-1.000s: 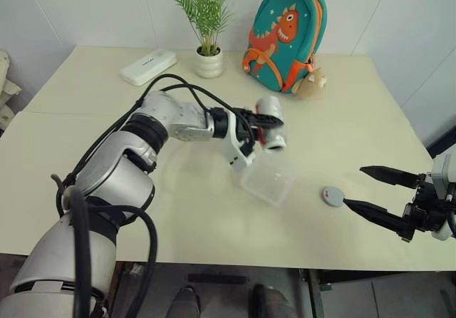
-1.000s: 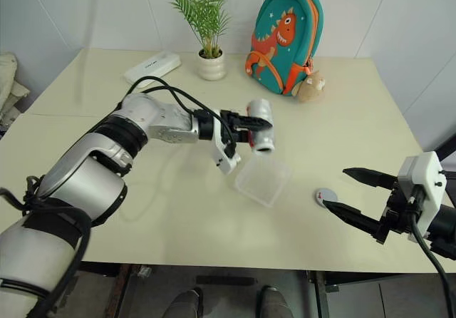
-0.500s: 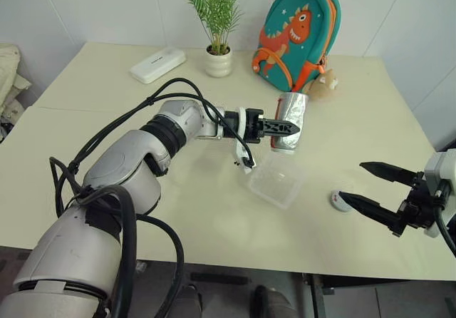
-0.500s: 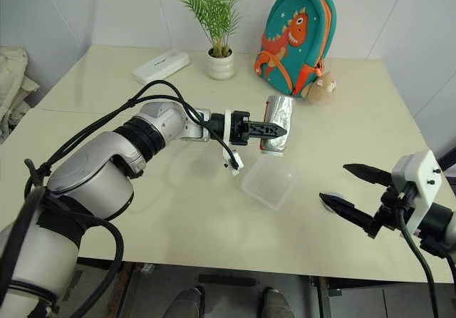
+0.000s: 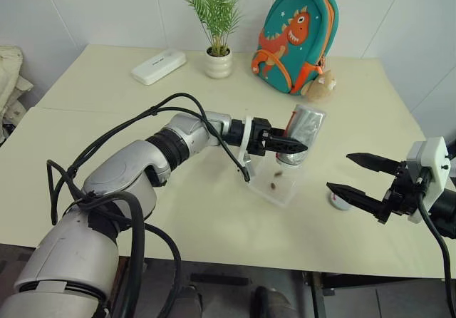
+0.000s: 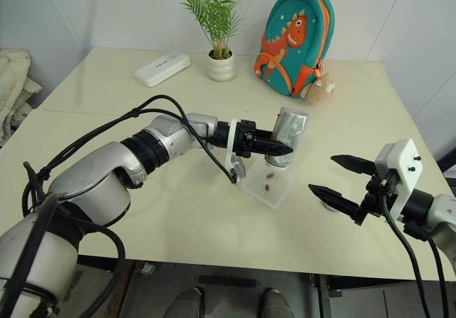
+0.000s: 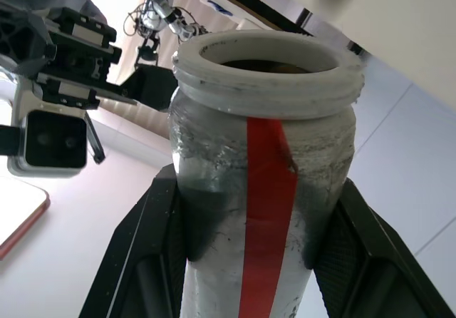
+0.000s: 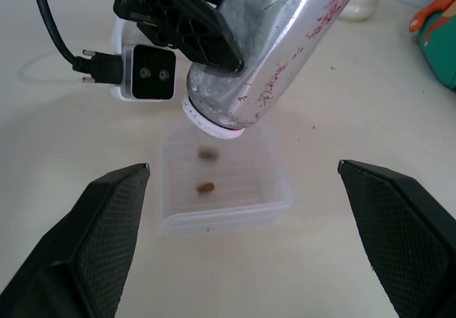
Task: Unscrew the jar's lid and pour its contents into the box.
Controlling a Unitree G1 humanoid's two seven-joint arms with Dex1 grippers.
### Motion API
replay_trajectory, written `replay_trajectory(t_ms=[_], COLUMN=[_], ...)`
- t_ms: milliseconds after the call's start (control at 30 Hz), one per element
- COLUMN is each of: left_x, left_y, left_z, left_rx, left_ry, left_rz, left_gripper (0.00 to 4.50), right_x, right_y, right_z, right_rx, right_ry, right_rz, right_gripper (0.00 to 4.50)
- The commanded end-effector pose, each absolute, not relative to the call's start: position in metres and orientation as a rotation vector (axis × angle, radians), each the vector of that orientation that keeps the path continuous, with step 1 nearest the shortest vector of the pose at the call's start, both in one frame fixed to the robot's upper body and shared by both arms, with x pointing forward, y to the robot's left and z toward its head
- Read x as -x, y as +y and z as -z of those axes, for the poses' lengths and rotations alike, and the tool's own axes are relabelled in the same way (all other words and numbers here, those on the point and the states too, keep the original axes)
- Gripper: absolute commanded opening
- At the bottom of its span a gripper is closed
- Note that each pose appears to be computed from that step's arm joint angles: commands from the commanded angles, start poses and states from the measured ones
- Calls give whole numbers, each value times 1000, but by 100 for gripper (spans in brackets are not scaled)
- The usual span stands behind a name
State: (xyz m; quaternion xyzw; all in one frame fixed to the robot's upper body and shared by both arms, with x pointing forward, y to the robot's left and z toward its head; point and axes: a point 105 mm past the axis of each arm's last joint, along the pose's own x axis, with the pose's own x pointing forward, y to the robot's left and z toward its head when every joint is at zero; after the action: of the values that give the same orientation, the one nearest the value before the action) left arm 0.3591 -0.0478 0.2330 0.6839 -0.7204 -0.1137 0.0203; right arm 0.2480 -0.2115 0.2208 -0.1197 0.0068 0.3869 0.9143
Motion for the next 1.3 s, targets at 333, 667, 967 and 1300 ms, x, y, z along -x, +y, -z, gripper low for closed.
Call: replay_trajectory(t_ms=[333,667,967,1300], left_x=[-402,-455,-458,-432], left_y=[-24,65,118,114], left_z=[-292,-283,-244,-179], left_rx=[-1898,-913,-80,-92], left_ry=[-1528,-557,-245,-85], left_rz=[340,517,683,861], left_gripper=[192,192,192,192], right_x=[-250,-254,-268,-278], right_y=[-207,-211,-211,-204], right_z=[-229,-236,-244,-243], right_rx=[266,289,306,305], right_ry=[-38,-18,-8,1], right_rz=[-799,-858,-938,-988], right_gripper=[446,446,446,446])
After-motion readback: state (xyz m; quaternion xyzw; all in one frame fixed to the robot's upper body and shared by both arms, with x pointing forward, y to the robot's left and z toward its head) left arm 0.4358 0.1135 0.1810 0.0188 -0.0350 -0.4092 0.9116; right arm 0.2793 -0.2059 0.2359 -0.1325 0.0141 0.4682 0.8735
